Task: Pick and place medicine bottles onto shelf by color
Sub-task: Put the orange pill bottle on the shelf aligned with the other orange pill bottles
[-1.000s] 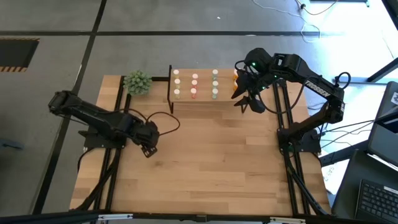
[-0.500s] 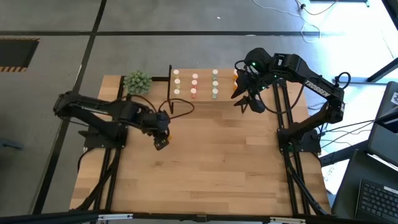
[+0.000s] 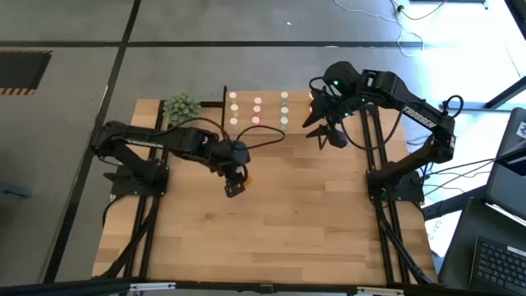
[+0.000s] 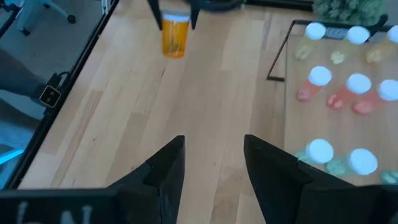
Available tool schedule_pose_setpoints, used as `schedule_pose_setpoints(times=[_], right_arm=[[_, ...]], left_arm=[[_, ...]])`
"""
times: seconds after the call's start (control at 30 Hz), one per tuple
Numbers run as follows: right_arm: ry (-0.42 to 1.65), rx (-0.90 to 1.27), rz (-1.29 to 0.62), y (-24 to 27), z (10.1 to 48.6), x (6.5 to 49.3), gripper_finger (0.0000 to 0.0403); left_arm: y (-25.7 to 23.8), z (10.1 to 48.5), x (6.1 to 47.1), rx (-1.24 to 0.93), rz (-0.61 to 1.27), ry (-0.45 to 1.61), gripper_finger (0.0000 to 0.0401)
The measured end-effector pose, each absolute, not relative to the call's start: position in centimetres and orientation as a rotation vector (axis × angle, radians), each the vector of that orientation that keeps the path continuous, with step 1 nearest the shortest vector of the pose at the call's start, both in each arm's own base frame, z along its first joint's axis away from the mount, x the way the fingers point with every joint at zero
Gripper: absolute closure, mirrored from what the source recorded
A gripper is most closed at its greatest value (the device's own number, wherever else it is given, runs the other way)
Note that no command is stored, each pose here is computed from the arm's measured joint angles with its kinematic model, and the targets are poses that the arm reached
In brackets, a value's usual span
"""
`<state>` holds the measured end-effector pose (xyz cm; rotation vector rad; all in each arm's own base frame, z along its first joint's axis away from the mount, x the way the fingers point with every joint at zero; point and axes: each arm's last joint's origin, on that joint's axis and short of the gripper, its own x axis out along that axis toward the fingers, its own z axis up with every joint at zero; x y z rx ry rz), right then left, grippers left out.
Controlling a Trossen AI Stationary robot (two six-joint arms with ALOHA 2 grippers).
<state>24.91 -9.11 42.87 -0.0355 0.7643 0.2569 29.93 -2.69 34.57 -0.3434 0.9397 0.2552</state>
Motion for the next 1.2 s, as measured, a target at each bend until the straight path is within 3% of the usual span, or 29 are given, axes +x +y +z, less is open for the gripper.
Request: schedule_pose_setpoints(times=[0.4, 0.77, 0.93, 1.2], right_arm=[[0.717, -0.059, 0.254, -9.2, 43.2, 25.3, 0.0235], [0.65, 0.023, 0.496, -7.1, 43.3, 25.8, 0.0235], [0.751, 0.14, 0.401, -6.1, 42.5, 27.0, 0.0235], [0.813, 0.094, 0.362, -5.6, 41.4, 28.4, 0.0235]], left_arm=[[-2.3, 36.0, 32.8, -0.316, 0.224, 0.902, 0.0203], [-1.1, 36.7, 32.7, -0.334, 0.253, 0.85, 0.0203], [-0.9, 37.0, 33.0, -0.321, 0.247, 0.811, 0.0203], [-0.5, 37.0, 33.0, -0.324, 0.256, 0.805, 0.0203]])
